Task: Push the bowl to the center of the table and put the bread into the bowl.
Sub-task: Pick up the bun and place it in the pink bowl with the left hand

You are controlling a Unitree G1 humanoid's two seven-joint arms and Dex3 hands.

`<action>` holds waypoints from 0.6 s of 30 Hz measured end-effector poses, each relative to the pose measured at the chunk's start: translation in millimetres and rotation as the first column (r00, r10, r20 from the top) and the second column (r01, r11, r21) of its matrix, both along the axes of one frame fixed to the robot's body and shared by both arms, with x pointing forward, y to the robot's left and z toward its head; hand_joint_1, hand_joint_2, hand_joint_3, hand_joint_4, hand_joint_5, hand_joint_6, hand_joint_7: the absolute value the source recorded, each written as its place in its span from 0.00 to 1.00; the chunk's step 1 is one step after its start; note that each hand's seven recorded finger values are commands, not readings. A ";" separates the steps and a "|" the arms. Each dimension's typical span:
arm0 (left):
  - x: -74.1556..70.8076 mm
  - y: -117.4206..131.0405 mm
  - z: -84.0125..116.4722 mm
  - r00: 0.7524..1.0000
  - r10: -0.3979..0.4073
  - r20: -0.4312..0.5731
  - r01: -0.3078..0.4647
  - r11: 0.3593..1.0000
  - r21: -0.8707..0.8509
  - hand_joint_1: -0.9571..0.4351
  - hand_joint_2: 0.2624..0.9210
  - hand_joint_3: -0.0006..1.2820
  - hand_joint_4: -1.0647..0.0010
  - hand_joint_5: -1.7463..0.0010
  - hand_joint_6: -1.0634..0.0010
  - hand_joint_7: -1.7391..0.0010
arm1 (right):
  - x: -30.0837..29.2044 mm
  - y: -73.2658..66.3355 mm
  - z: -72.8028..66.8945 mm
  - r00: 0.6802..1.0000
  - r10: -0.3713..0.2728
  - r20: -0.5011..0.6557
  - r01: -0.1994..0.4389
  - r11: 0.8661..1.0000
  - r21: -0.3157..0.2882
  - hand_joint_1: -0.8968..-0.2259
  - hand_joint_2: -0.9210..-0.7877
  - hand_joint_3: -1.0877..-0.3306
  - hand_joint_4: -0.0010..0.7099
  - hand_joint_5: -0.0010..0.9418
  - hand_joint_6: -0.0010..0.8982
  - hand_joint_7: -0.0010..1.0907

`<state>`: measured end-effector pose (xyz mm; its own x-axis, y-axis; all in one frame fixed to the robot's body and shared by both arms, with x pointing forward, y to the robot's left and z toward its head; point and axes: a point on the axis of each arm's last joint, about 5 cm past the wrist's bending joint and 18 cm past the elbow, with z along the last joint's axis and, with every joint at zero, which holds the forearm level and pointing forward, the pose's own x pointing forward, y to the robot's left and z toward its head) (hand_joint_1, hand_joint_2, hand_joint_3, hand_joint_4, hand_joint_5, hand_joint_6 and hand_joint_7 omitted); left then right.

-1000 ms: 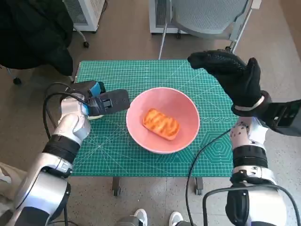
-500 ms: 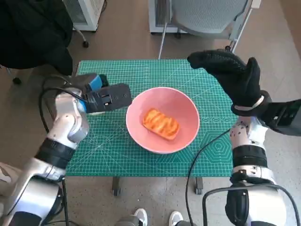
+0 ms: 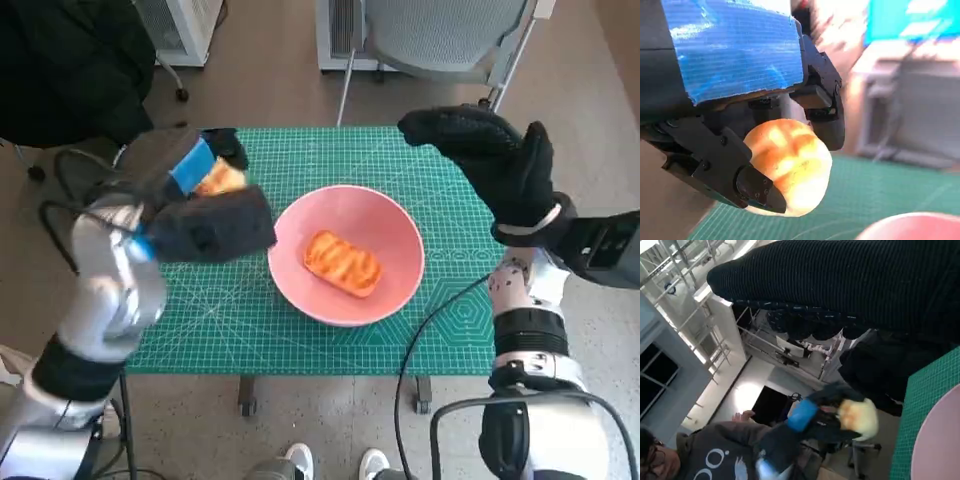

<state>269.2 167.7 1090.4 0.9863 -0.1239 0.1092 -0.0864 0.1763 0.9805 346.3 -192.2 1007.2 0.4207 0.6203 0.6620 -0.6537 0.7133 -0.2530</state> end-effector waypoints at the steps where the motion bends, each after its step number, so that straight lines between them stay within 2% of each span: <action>1: -3.2 -2.0 2.6 0.999 -0.024 0.023 0.023 1.000 0.004 0.69 0.62 0.40 0.41 0.18 0.31 0.42 | 0.0 0.1 -0.1 1.000 0.000 0.000 0.000 1.000 0.000 0.27 0.00 0.39 0.30 0.01 0.30 0.00; 2: -5.5 -3.5 4.7 0.998 -0.042 0.043 0.041 0.999 0.009 0.69 0.61 0.40 0.41 0.17 0.29 0.45 | 0.0 0.3 -0.2 1.000 0.001 -0.001 -0.001 1.000 0.000 0.27 0.00 0.39 0.30 0.01 0.30 0.00; 3: -7.9 -5.1 6.7 0.996 -0.059 0.062 0.059 0.998 0.013 0.69 0.67 0.34 0.39 0.19 0.27 0.48 | 0.1 0.6 -0.4 1.000 0.002 -0.002 -0.002 1.000 0.001 0.27 0.00 0.39 0.30 0.01 0.30 0.00; 4: -10.4 -7.1 8.7 0.993 -0.080 0.083 0.079 0.997 0.019 0.69 0.67 0.34 0.39 0.19 0.27 0.48 | 0.1 1.0 -0.6 1.000 0.003 -0.003 -0.003 1.000 0.002 0.27 0.00 0.39 0.30 0.01 0.30 0.00; 5: -12.3 -8.7 9.9 0.991 -0.095 0.098 0.094 0.995 0.024 0.69 0.78 0.22 0.35 0.23 0.27 0.49 | 0.1 1.2 -0.7 1.000 0.003 -0.003 -0.003 1.000 0.002 0.28 0.00 0.39 0.30 0.01 0.30 0.00; 8: -16.3 -13.5 11.8 0.982 -0.132 0.133 0.129 0.991 0.035 0.69 0.89 0.11 0.31 0.30 0.29 0.45 | 0.2 1.8 -1.1 1.000 0.005 -0.004 -0.005 1.000 0.002 0.28 0.00 0.39 0.30 0.01 0.30 0.00; 11: -18.6 -18.7 11.9 0.974 -0.165 0.158 0.161 0.986 0.041 0.69 0.92 0.07 0.28 0.35 0.31 0.42 | 0.2 1.8 -1.2 1.000 0.005 -0.005 -0.005 1.000 0.002 0.28 0.00 0.38 0.30 0.00 0.30 0.00; 14: -19.1 -24.9 10.2 0.963 -0.203 0.177 0.198 0.979 0.046 0.69 0.93 0.06 0.30 0.29 0.26 0.49 | 0.1 1.7 -1.2 1.000 0.004 -0.004 -0.004 1.000 0.002 0.29 0.00 0.38 0.30 0.00 0.30 0.00; 18: -18.6 -34.1 6.4 0.947 -0.258 0.189 0.252 0.966 0.055 0.69 0.95 0.06 0.37 0.24 0.25 0.51 | 0.1 1.5 -1.1 1.000 0.003 -0.004 -0.003 1.000 0.002 0.29 0.00 0.37 0.30 0.00 0.29 0.00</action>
